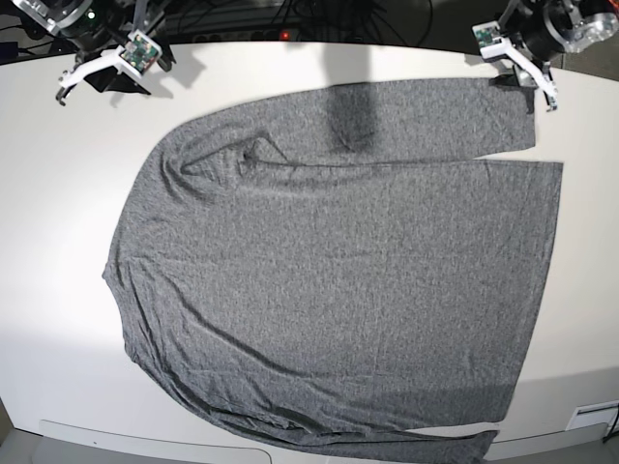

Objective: Fold the T-shirt properly
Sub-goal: 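Move both grippers down to the shoulder corners of the grey shirt, then grasp the shirt's shoulder edges with the left and right grippers, then lift the shoulder edge and pull it toward the hem with both grippers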

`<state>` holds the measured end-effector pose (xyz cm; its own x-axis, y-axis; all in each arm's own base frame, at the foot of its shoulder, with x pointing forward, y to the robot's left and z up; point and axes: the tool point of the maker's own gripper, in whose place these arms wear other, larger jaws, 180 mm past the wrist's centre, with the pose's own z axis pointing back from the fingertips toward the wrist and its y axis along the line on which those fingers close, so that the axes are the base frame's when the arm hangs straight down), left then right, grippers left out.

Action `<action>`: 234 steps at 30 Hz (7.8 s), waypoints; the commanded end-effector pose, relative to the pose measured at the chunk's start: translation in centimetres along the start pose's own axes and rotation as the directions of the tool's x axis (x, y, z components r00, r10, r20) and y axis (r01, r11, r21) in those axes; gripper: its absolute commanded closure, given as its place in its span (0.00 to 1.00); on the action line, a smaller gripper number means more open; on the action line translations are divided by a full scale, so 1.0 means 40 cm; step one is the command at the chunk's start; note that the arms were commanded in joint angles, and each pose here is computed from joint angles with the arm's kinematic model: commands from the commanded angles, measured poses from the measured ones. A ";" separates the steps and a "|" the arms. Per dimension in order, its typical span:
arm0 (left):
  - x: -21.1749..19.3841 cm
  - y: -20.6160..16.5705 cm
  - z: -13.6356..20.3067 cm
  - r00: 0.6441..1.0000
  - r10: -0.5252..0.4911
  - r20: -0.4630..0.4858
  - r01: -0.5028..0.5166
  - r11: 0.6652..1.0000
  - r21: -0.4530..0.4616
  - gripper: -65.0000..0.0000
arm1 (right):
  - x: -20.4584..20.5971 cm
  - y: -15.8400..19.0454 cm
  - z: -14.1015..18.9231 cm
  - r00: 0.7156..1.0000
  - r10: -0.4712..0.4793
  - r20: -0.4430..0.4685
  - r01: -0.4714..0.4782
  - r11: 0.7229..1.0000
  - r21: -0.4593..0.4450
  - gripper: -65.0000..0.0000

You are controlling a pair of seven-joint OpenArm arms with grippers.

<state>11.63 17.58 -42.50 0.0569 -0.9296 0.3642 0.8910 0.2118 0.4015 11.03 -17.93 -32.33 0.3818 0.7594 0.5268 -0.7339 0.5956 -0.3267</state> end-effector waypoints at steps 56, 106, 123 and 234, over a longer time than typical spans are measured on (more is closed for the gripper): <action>-0.129 0.019 -0.060 0.997 0.056 -0.055 -0.057 0.998 -0.027 1.00 | 0.015 -0.006 0.006 1.000 0.007 0.021 -0.007 1.000 -0.008 0.58; -0.074 0.026 -0.048 0.996 0.091 0.015 -0.090 0.996 -0.028 1.00 | -0.038 0.042 -0.347 0.934 0.352 -0.054 -0.343 0.930 0.128 0.80; -0.060 0.029 -0.047 0.990 0.133 0.044 -0.132 0.991 -0.026 1.00 | -0.048 0.070 -0.289 0.941 0.324 -0.097 -0.285 0.915 0.285 0.68; -0.042 0.541 -0.084 0.860 0.436 0.265 -0.498 0.830 0.250 0.95 | 0.235 -0.379 -0.473 0.983 -0.115 0.145 0.123 0.991 -0.045 0.57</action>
<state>31.18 22.46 -39.07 0.3620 -0.6297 0.6873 0.6165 0.7148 0.3302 35.13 -14.73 -39.01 0.4139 0.6484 0.6390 -0.6711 0.6916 -0.2670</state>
